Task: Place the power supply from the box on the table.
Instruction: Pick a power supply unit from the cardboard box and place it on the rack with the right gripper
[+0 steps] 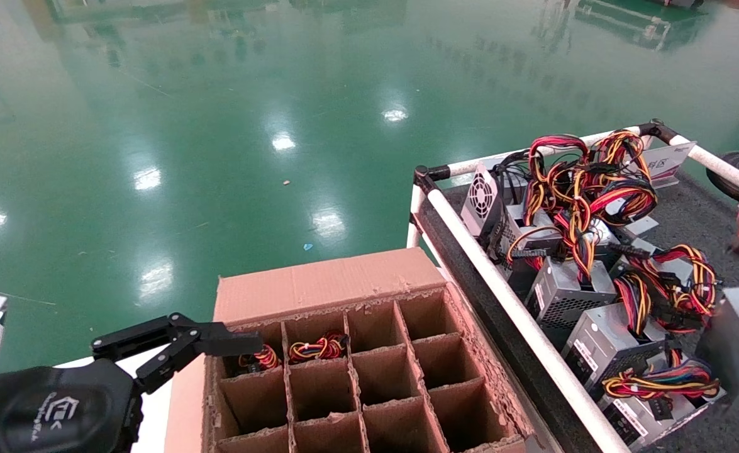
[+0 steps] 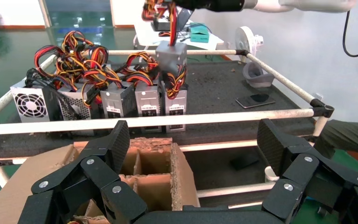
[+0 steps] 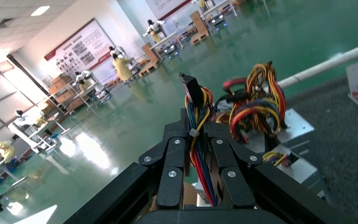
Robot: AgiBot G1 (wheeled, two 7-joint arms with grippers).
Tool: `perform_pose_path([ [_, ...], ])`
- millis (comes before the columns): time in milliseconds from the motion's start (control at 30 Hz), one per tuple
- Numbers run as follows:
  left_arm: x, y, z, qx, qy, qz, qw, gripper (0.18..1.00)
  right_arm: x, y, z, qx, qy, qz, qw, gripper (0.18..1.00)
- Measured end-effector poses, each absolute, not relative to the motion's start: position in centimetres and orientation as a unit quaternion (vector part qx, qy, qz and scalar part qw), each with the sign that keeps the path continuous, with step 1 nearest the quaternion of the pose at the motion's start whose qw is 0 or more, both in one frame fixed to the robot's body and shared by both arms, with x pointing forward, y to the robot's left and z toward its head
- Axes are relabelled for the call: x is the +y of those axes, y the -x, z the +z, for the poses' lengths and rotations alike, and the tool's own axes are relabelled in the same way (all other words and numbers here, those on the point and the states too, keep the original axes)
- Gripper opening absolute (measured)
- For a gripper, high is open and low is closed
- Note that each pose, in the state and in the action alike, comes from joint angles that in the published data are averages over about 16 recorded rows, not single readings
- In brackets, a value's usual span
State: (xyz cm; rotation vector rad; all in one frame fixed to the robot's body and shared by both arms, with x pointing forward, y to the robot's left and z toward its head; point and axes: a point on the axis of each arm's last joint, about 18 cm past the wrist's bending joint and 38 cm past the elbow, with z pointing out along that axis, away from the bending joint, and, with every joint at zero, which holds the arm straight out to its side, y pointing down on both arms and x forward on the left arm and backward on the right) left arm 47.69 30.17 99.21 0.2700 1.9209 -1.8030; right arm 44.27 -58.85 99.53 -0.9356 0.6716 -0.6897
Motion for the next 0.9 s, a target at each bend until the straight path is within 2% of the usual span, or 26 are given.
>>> perform_pose_path([
  [333,30.2,-47.7,99.2,0.703,-0.099,-0.660,0.244,1.001,-57.6,-47.3,96.8,0.328,0.443,-0.310,0.775,0.222],
  [900,30.2,-47.7,99.2,0.703,-0.099,-0.660,0.244,1.001,-56.6,-51.1,95.5,0.357,0.433,-0.292,0.774,0.222],
])
